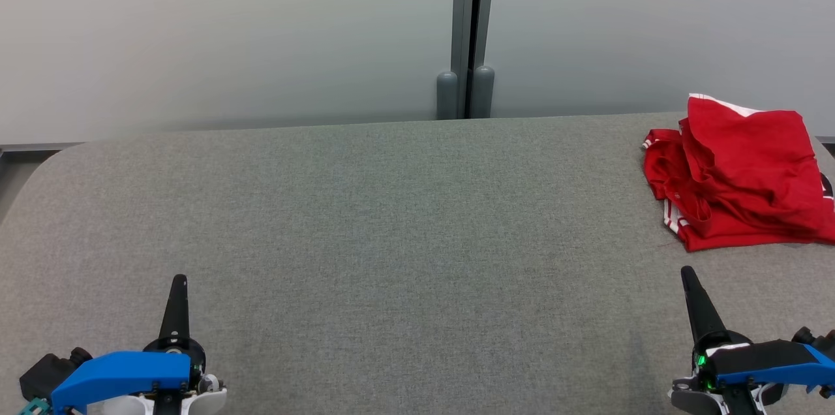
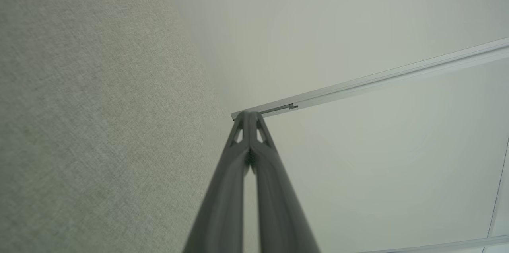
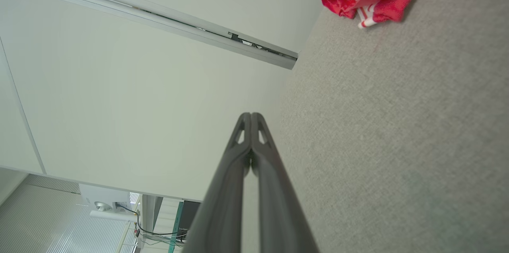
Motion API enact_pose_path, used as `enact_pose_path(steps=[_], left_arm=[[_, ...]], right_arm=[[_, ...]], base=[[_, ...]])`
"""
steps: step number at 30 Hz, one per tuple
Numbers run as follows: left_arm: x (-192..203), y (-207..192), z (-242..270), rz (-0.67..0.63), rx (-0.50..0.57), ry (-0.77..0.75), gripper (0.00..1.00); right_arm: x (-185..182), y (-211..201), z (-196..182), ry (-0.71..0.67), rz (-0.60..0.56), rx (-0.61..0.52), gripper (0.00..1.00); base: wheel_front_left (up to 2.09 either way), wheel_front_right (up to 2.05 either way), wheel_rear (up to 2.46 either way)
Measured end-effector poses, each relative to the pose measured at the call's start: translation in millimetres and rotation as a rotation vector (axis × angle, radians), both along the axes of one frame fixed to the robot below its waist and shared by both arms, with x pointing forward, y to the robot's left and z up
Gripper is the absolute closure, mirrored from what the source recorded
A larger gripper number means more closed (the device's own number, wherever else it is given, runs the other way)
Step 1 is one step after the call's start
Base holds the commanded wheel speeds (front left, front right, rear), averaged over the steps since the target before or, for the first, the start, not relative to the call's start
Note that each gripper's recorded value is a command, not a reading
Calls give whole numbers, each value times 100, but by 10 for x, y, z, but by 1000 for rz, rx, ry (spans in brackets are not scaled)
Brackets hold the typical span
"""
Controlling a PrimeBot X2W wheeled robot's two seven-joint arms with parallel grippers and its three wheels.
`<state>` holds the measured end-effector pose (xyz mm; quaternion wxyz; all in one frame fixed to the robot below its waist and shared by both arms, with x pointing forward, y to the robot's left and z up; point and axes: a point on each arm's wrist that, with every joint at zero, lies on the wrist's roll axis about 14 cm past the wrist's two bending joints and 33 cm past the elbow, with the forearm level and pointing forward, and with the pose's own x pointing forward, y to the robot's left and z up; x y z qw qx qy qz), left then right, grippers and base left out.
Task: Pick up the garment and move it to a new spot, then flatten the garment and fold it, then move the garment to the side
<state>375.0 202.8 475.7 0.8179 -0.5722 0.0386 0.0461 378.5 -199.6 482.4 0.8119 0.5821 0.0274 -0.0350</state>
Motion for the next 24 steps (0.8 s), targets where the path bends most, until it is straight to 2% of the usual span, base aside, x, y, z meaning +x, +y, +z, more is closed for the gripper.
enact_pose_path(steps=[24], left_arm=[[77, -11, 156, 1, -211, -61, 100]], right_arm=[[58, 4, 125, -45, 2, 198, 100]], base=[[0, 0, 0]])
